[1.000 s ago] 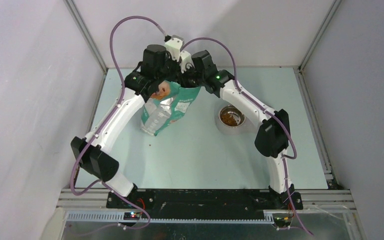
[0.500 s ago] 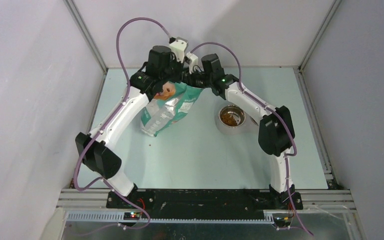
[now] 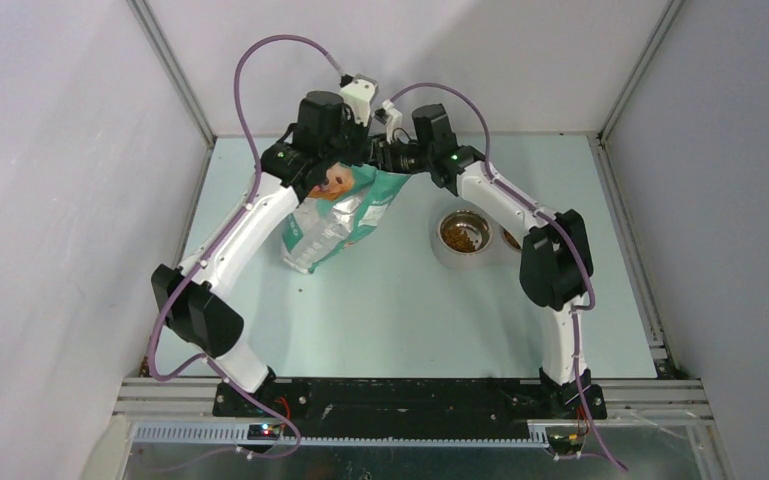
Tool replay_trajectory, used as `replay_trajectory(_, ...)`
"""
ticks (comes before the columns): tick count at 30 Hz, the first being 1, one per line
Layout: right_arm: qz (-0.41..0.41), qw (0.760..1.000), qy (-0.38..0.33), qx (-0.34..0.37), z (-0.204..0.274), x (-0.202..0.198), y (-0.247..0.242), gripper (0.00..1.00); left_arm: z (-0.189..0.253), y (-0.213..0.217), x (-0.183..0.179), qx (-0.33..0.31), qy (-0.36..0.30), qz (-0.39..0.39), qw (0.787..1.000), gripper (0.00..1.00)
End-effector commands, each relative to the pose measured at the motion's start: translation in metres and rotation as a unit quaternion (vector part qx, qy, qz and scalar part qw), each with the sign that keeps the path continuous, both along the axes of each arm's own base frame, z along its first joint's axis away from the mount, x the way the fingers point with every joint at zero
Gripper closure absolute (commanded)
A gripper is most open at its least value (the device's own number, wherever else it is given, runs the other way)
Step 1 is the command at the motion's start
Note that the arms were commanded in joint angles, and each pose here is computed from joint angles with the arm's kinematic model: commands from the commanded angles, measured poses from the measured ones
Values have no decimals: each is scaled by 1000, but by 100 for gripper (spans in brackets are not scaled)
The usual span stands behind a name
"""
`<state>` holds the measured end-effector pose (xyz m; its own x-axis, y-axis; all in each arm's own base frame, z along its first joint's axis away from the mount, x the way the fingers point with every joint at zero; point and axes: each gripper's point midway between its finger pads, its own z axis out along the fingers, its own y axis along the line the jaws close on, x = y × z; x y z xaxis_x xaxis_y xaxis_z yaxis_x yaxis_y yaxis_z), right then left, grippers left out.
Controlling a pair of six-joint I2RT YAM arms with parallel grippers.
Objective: Serve the pet food
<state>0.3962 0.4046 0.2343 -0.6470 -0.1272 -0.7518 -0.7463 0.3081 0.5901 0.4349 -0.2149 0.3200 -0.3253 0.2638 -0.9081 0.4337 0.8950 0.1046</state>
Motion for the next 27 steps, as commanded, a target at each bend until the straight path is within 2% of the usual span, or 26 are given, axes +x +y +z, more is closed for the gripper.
replay_trajectory(1, 12, 999, 40, 30, 41, -12, -25, 100, 45, 24, 0, -4, -50, 39, 998, 100)
replay_trajectory(7, 32, 998, 10, 52, 71, -16, -30, 100, 45, 26, -2, 0, -52, 40, 998, 100)
replay_trajectory(17, 49, 996, -17, 67, 90, -19, -32, 100, 45, 26, -2, 5, -50, 40, 998, 100)
replay_trajectory(27, 30, 996, -87, 20, 96, -32, -16, 100, 43, 21, 3, -9, -43, 41, 998, 100)
